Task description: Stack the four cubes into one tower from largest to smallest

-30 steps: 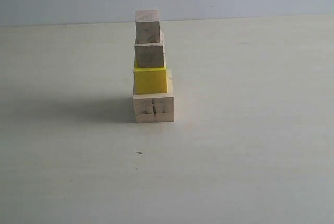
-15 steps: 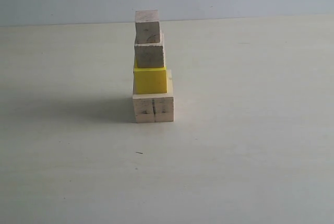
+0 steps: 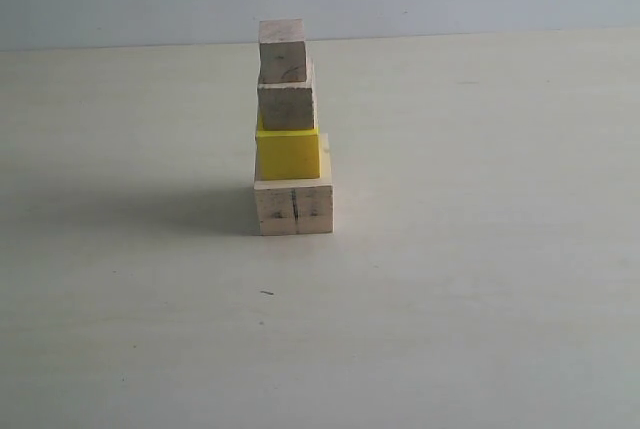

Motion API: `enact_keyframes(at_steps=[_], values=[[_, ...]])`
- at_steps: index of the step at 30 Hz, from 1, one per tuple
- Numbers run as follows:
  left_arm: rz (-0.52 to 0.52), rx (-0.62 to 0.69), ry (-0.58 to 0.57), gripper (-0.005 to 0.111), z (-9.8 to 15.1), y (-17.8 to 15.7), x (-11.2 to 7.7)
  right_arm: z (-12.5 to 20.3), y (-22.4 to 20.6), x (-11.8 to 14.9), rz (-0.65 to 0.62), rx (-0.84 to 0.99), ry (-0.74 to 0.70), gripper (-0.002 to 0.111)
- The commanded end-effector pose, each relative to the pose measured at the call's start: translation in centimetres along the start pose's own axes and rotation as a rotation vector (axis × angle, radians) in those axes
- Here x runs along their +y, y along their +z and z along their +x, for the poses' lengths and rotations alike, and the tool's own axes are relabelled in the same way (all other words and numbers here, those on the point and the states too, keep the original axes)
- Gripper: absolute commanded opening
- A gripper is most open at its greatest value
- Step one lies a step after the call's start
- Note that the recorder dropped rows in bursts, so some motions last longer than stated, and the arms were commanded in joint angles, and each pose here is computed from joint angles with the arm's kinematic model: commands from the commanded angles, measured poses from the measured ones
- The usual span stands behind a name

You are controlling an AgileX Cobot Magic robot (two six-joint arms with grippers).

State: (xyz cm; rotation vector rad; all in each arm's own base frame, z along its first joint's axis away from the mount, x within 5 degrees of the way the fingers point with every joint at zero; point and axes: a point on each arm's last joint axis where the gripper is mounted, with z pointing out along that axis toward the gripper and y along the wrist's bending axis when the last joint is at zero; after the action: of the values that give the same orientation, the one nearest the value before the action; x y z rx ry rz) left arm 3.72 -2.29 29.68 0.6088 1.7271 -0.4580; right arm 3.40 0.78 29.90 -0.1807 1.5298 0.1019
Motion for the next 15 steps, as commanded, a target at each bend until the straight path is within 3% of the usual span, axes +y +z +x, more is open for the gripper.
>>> enact_keyframes(at_steps=[1, 8, 15], values=[[0.0, -0.016, -0.005, 0.0, -0.04, -0.06, 0.0, 0.0, -0.06, -0.01, 0.0, -0.013, -0.011, 0.0], [0.0, -0.014, -0.005, 0.0, -0.02, -0.06, 0.0, 0.0, -0.06, -0.01, 0.0, -0.013, -0.011, 0.0], [-0.08, -0.126, -0.047, 0.0, -0.66, -0.85, 0.26, 0.0, -0.06, -0.01, 0.0, -0.013, -0.011, 0.0]])
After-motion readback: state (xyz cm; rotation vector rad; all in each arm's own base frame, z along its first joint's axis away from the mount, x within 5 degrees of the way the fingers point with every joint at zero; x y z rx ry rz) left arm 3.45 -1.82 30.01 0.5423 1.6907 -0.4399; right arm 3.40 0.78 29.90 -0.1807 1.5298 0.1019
